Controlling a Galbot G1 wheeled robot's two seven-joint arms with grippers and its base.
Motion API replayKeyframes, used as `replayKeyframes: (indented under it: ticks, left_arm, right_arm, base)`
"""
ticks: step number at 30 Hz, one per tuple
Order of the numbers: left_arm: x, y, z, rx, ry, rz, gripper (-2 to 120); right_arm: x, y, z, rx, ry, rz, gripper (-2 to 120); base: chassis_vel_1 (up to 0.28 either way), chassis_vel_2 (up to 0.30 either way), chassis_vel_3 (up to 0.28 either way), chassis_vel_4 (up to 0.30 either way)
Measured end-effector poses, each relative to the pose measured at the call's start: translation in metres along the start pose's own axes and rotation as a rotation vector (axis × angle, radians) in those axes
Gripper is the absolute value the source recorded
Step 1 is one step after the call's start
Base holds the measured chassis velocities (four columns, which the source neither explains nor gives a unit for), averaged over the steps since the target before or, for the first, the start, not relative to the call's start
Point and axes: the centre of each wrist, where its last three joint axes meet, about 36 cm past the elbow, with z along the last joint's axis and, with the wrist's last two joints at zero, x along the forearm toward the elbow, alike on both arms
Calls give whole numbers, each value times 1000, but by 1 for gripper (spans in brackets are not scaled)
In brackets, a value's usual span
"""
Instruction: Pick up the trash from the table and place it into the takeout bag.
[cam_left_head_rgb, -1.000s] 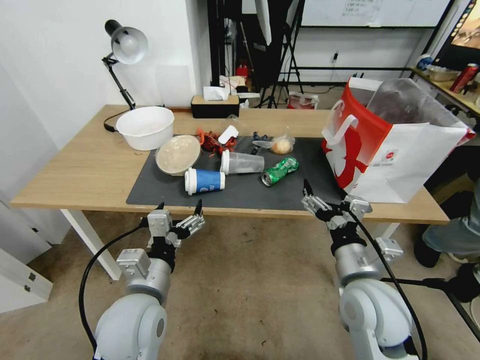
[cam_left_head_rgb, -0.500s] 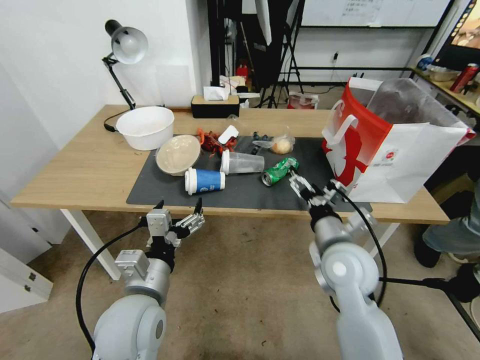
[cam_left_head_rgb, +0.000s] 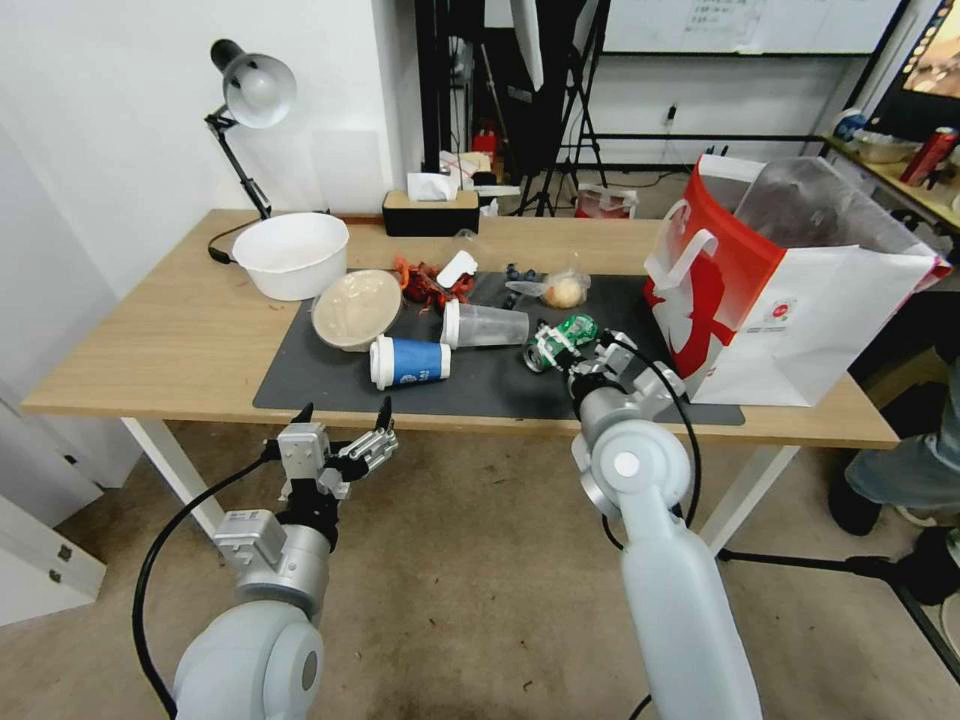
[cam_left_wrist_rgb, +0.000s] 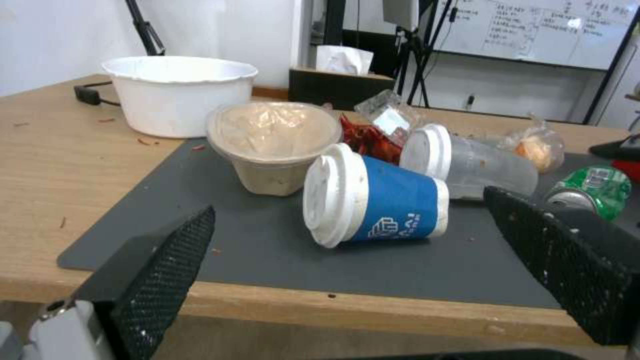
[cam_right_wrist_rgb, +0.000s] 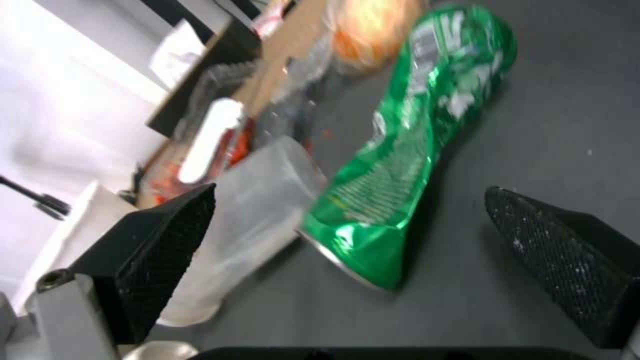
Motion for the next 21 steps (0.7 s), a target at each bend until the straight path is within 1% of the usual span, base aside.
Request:
replayKeyframes:
  ticks: [5,11,13,14,15,17,18,19,20,21]
  left_arm:
    - [1,0,1,-2,-3,-2,100]
    - [1,0,2,-3,-4,-3,100]
    - [0,0,3,-3,-5,-3,100]
    - [0,0,3,-3,-5,-3,100]
    - [0,0,3,-4,-5,-3,100]
    - [0,0,3,-4,-7,-3,100]
    - [0,0,3,-4,-7,-3,100]
    - [0,0,4,-4,-8,-4,100]
    - [0,0,4,-4,-8,-4,100]
    - [0,0,4,-4,-10,-4,100]
  right_arm:
    - [-17,0,3,-3,26,35,100]
    - [-25,-1,2,-20,31,45,99]
    - [-28,-1,1,-35,33,48,91]
    - [-28,-1,1,-35,33,48,91]
    - [-29,-1,1,-38,34,48,88]
    - [-30,-1,1,-45,39,47,76]
    - [-30,-1,1,-45,39,47,76]
    - [-31,-1,1,-47,41,47,69]
    - [-31,-1,1,-47,41,47,69]
    - [-31,-1,2,-50,44,48,63]
  base:
    - [0,0,0,0]
    - [0,0,0,0]
    - [0,0,0,0]
    - [0,0,0,0]
    - [0,0,0,0]
    - [0,0,0,0]
    - [0,0,0,0]
    - [0,0,0,0]
    - [0,0,0,0]
    - [0,0,0,0]
